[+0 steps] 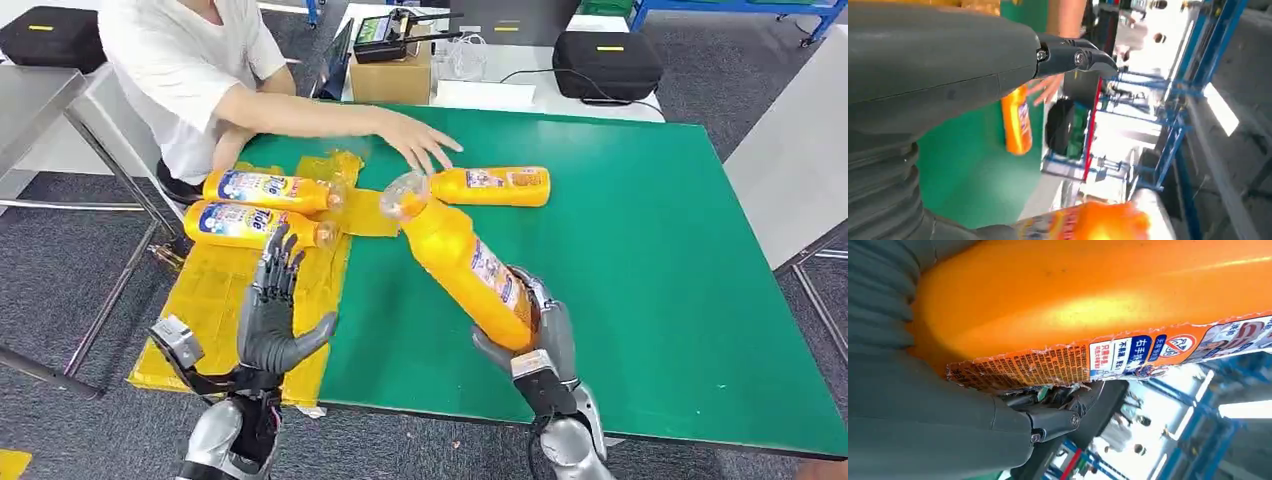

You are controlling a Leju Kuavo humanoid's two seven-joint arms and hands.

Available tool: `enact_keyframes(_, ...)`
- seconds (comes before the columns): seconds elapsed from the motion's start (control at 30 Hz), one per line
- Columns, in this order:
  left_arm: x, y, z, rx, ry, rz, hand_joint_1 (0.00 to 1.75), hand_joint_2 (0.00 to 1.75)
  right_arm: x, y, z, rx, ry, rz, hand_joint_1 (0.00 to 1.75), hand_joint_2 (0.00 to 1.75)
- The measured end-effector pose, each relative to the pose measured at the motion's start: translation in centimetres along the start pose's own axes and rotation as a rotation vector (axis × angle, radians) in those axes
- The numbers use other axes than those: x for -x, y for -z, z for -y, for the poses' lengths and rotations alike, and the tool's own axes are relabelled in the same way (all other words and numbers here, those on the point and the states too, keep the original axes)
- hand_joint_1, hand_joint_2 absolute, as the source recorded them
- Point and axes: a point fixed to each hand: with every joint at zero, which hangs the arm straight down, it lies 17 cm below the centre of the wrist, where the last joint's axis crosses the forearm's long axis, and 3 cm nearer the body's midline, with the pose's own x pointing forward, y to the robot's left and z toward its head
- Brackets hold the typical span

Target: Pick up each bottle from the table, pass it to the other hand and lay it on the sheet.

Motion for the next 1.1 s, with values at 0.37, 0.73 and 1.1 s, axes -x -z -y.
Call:
enact_keyframes(0.37,2.9,-2.4,6.8,0.300,-0.011,-0.084,0.00,1.75,-3.9,1.4,-5.8,-0.167,0.135,0.098,1.71,1.75)
enact_keyframes(0.73,5.3,-3.0,7.7,0.364,-0.129,-0.171,0.00,1.75,-5.9,1.7,-11.2,-0.319,0.112,0.192,1.75,1.75)
enact_keyframes(1.1,5.1,-0.3,5.3,0.172,-0.277,-0.179,0.00,1.75,-8.9,0.2,-16.0,-0.398,0.139,0.254,1.75,1.75)
